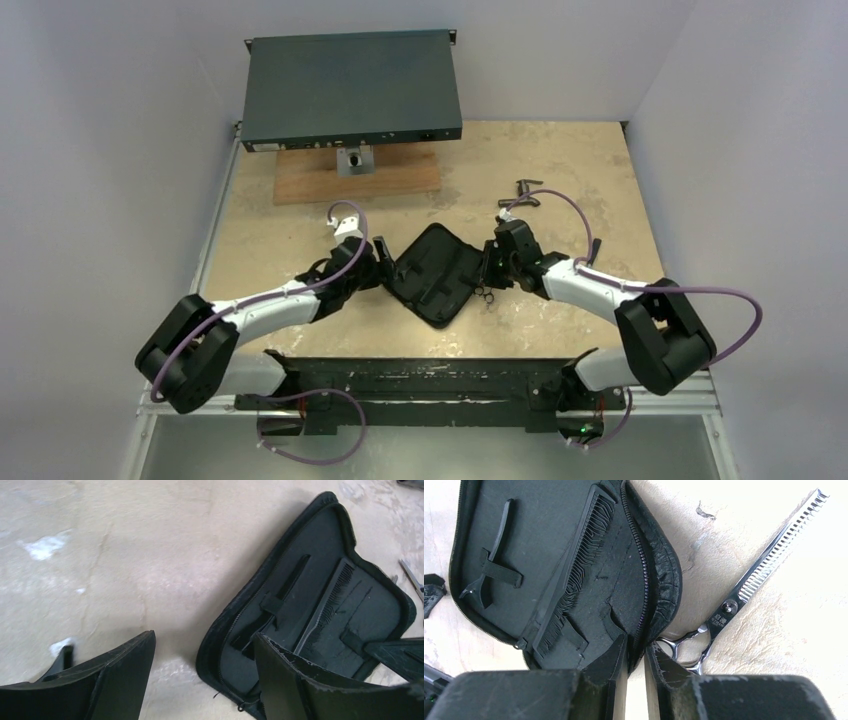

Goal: Sort the hair-cutting tools
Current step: Move the hairdressing tool bag to the center of the board, then pick up the haircut tool at the center of the board.

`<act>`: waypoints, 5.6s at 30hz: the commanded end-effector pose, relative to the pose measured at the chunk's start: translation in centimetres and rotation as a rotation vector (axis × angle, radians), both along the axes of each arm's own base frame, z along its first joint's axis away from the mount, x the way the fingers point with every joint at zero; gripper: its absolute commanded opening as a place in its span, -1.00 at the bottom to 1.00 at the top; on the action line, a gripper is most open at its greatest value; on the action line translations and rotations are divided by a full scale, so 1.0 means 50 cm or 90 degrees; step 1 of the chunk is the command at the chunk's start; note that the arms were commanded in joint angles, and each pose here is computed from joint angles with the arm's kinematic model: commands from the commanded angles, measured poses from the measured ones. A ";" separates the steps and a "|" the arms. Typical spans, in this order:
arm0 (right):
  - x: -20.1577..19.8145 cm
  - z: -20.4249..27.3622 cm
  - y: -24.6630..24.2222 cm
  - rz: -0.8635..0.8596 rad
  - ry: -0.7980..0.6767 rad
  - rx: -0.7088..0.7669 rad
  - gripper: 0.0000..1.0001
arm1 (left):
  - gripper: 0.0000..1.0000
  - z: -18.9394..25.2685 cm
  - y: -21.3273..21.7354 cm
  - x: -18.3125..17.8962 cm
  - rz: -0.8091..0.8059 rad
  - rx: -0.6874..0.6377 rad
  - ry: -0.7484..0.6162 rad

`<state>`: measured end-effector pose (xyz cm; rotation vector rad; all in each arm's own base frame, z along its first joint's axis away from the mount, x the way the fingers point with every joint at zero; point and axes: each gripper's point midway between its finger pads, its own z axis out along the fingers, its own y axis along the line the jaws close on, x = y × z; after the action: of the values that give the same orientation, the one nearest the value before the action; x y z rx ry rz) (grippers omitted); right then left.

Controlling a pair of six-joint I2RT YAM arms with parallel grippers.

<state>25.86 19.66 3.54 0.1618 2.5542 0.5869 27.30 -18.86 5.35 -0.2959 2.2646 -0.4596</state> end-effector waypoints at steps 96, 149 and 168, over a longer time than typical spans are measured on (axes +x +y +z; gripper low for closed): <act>-0.040 0.238 -0.016 0.085 -0.246 0.116 -0.01 | -0.43 -0.053 0.142 -0.026 -0.001 0.212 0.308; -0.235 0.468 0.193 0.442 -0.484 0.397 0.14 | -1.00 0.496 -0.183 -0.165 -0.348 -0.521 -0.215; -0.204 0.504 0.200 0.410 -0.582 0.383 -0.03 | -1.00 0.561 -0.210 -0.191 -0.421 -0.627 -0.232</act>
<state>14.72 29.67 27.15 -0.6328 1.5304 1.3397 18.85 -29.14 31.02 0.0177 1.6687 -1.7204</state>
